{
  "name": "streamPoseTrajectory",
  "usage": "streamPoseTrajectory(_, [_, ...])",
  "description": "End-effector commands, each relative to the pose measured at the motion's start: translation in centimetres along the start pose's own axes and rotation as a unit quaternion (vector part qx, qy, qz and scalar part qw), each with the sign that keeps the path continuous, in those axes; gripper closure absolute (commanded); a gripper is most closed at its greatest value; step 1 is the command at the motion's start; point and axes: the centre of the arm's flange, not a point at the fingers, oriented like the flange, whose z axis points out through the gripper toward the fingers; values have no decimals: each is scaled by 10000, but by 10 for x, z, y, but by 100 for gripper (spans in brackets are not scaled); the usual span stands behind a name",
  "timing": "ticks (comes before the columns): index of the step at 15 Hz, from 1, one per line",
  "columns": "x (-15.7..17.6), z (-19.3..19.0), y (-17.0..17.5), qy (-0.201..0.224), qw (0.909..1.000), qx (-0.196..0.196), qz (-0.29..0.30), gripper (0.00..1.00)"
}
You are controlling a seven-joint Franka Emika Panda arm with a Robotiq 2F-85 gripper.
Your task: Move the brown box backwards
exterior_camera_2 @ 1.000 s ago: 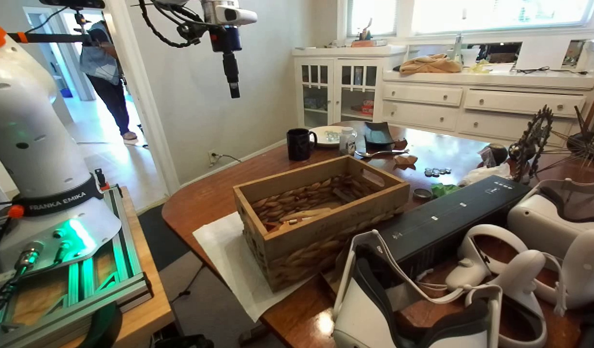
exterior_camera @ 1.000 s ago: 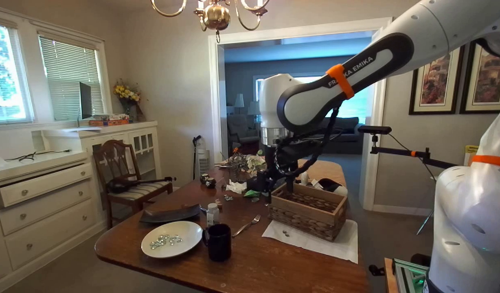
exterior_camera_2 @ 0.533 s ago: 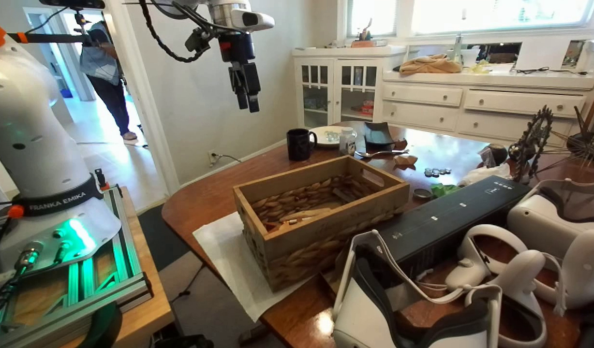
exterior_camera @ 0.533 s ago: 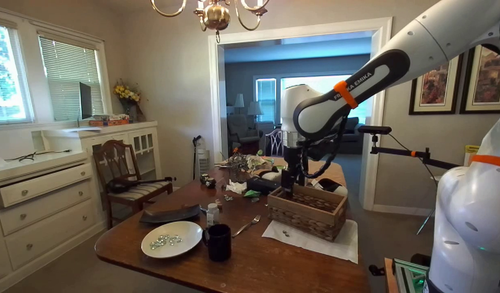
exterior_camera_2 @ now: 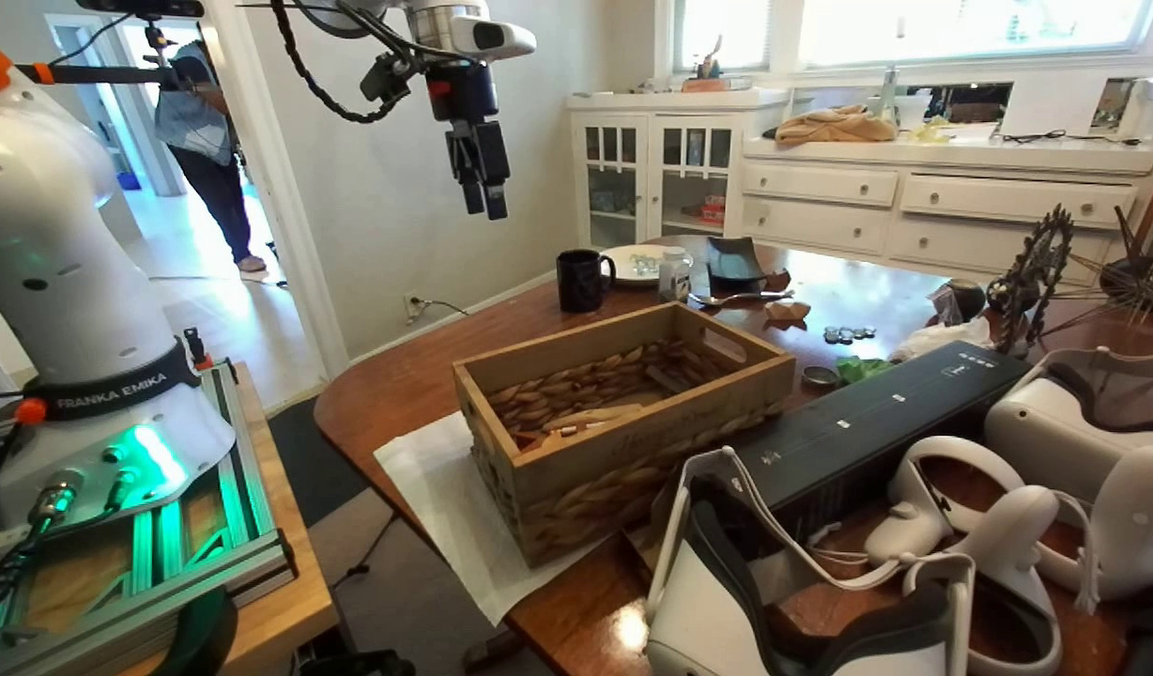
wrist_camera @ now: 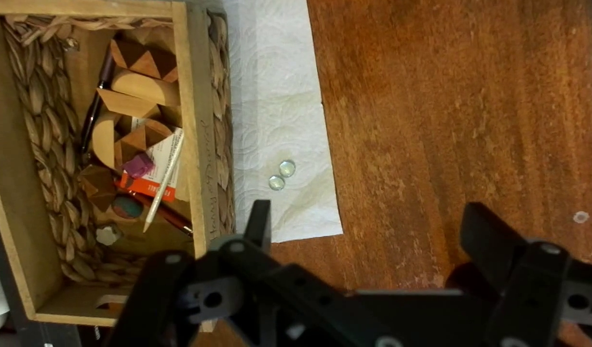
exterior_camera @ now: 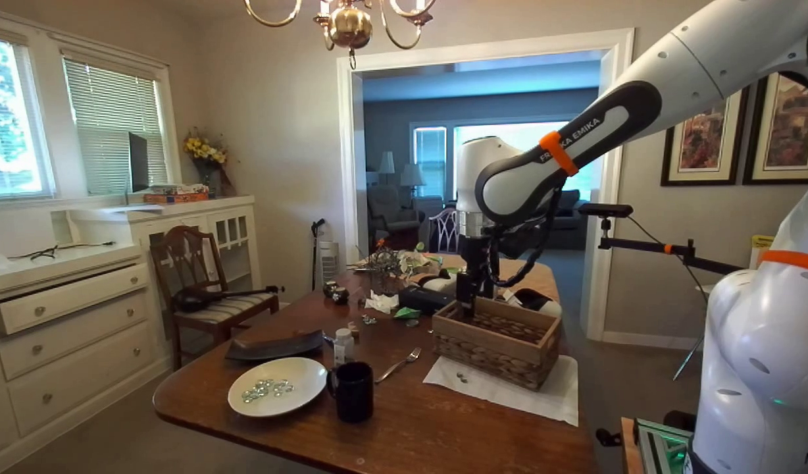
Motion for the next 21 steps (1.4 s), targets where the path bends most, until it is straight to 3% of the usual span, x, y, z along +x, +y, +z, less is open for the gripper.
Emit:
streamPoseTrajectory(1, [9,25,49,-87,9995,-286,93,0])
streamPoseTrajectory(4, [10,50,96,-187,9983,-548,-106,0])
streamPoseTrajectory(8, [17,81,136,-342,9980,-507,-176,0])
streamPoseTrajectory(20, [94,156,108,-758,9965,-317,133,0])
streamPoseTrajectory(21, [95,160,104,-755,9966,-284,173,25])
